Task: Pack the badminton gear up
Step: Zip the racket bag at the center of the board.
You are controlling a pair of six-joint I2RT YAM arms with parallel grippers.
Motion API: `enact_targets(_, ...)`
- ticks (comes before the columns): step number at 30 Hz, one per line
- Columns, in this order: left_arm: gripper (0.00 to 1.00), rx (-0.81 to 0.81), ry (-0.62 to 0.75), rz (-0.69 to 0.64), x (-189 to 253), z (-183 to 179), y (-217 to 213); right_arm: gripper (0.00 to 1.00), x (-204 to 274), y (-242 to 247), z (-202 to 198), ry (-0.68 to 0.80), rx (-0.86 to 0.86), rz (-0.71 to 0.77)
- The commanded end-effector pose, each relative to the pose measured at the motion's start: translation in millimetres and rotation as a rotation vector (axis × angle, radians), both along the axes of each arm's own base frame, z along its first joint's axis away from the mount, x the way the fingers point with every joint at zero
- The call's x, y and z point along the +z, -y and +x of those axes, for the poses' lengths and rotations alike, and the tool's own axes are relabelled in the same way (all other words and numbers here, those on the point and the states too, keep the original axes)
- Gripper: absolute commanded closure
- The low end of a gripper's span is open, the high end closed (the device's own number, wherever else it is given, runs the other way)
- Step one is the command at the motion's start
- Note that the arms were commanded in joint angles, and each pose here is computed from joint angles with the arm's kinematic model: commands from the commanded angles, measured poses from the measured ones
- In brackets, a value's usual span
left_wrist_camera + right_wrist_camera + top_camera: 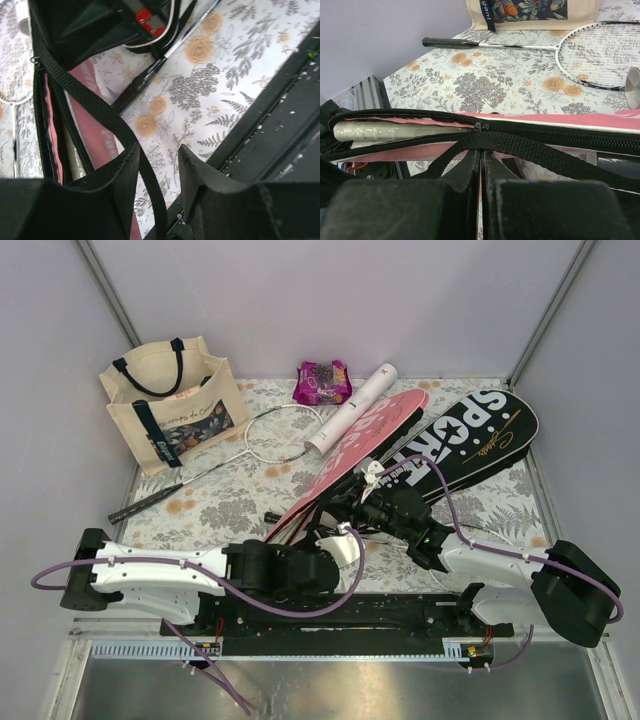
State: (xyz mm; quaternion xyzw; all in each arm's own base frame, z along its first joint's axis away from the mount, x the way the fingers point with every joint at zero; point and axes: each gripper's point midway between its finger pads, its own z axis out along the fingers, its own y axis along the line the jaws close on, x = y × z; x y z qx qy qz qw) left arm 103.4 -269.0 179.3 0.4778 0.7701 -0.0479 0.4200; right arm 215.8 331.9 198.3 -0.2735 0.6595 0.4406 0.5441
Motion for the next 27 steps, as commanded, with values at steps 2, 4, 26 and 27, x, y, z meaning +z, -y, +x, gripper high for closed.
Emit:
enact_targets(2, 0.59, 0.126, 0.084, -0.001, 0.8, 16.3, -18.0, 1.00, 58.9, -4.1, 5.1, 0.070, -0.026, 0.144)
enact_targets(4, 0.58, 0.139, 0.097, 0.015, -9.0, 18.3, -21.3, 1.00, 60.3, -3.1, 5.3, 0.072, -0.030, 0.149)
enact_targets(26, 1.00, 0.180, 0.110, 0.009, -22.5, 23.0, -21.8, 1.00, 65.5, 2.7, 3.3, 0.070, -0.044, 0.168)
enact_targets(27, 1.00, 0.190, 0.113, 0.000, -19.0, 23.7, -24.4, 1.00, 65.8, 2.6, 3.4, 0.070, -0.044, 0.168)
